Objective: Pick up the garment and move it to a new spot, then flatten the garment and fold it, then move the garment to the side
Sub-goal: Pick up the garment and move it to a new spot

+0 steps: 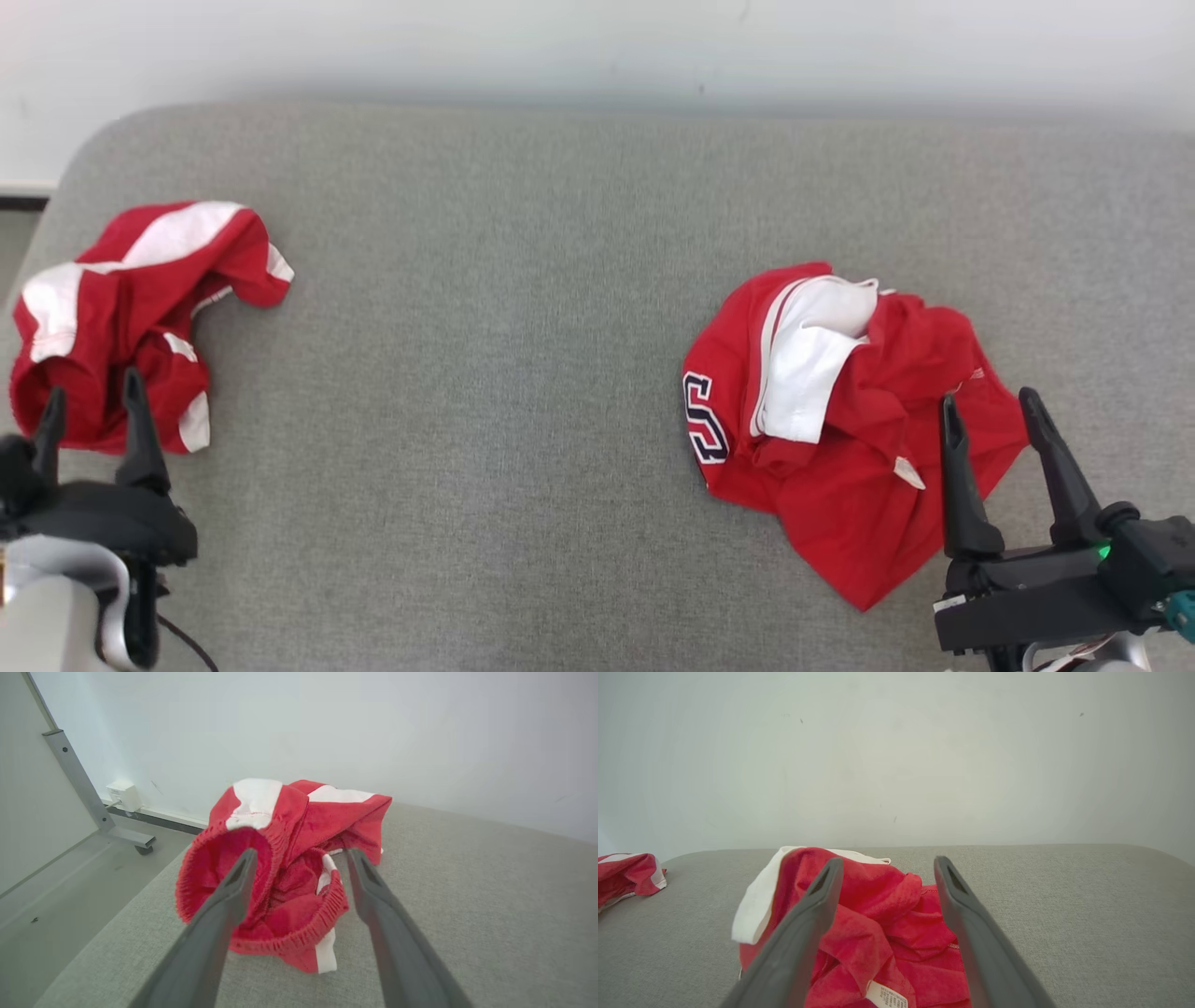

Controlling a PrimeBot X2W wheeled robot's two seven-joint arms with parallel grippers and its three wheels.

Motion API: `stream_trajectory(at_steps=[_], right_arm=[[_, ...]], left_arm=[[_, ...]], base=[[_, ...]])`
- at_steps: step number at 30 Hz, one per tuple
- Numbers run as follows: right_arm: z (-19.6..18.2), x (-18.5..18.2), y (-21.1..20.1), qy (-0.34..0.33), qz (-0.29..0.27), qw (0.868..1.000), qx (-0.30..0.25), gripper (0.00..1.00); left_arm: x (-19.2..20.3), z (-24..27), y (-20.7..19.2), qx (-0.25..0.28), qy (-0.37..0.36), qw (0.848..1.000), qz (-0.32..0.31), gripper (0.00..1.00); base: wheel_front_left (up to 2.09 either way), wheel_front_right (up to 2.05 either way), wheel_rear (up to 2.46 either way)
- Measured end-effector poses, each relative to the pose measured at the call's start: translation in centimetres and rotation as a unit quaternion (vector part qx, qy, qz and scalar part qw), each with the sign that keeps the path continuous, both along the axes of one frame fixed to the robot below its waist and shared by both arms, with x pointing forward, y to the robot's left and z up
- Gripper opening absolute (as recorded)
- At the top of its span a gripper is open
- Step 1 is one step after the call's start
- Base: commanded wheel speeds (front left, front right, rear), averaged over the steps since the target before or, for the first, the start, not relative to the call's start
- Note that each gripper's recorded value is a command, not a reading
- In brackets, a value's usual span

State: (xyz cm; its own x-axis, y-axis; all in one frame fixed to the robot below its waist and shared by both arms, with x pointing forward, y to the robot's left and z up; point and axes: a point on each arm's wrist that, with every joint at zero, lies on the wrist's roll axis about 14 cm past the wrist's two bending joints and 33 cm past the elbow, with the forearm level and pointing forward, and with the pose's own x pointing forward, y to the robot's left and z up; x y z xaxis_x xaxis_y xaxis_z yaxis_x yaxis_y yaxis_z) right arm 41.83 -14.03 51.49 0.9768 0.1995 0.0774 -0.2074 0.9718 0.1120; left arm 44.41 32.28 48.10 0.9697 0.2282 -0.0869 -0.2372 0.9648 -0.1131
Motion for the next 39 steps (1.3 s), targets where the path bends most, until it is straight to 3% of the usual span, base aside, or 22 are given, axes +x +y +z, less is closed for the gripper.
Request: stream_trajectory(at_steps=[12, 20, 30, 39], right_arm=[[1.5, -2.2, -0.4, -0.021, -0.012, 1.0, 0.011, 1.0], [1.4, -4.0, -2.0, -0.022, -0.038, 0.999, 0.014, 1.0], [1.4, -6.2, -3.7, -0.023, -0.067, 0.997, 0.016, 1.0], [1.8, -7.1, -4.5, -0.031, -0.08, 0.996, 0.02, 1.0]], left_arm=[[-1.9, 4.9, -4.9, 0.018, -0.09, 0.994, -0.061, 1.0], [-2.1, 6.6, -11.1, 0.021, -0.128, 0.981, -0.145, 1.0], [-3.5, 7.0, -14.3, 0.017, -0.141, 0.973, -0.183, 1.0], [-5.8, 6.3, -15.4, -0.003, -0.139, 0.974, -0.18, 1.0]], base=[[0.0, 0.0, 0.0], [0.0, 0.0, 0.0], [0.0, 0.0, 0.0], [0.0, 0.0, 0.0]])
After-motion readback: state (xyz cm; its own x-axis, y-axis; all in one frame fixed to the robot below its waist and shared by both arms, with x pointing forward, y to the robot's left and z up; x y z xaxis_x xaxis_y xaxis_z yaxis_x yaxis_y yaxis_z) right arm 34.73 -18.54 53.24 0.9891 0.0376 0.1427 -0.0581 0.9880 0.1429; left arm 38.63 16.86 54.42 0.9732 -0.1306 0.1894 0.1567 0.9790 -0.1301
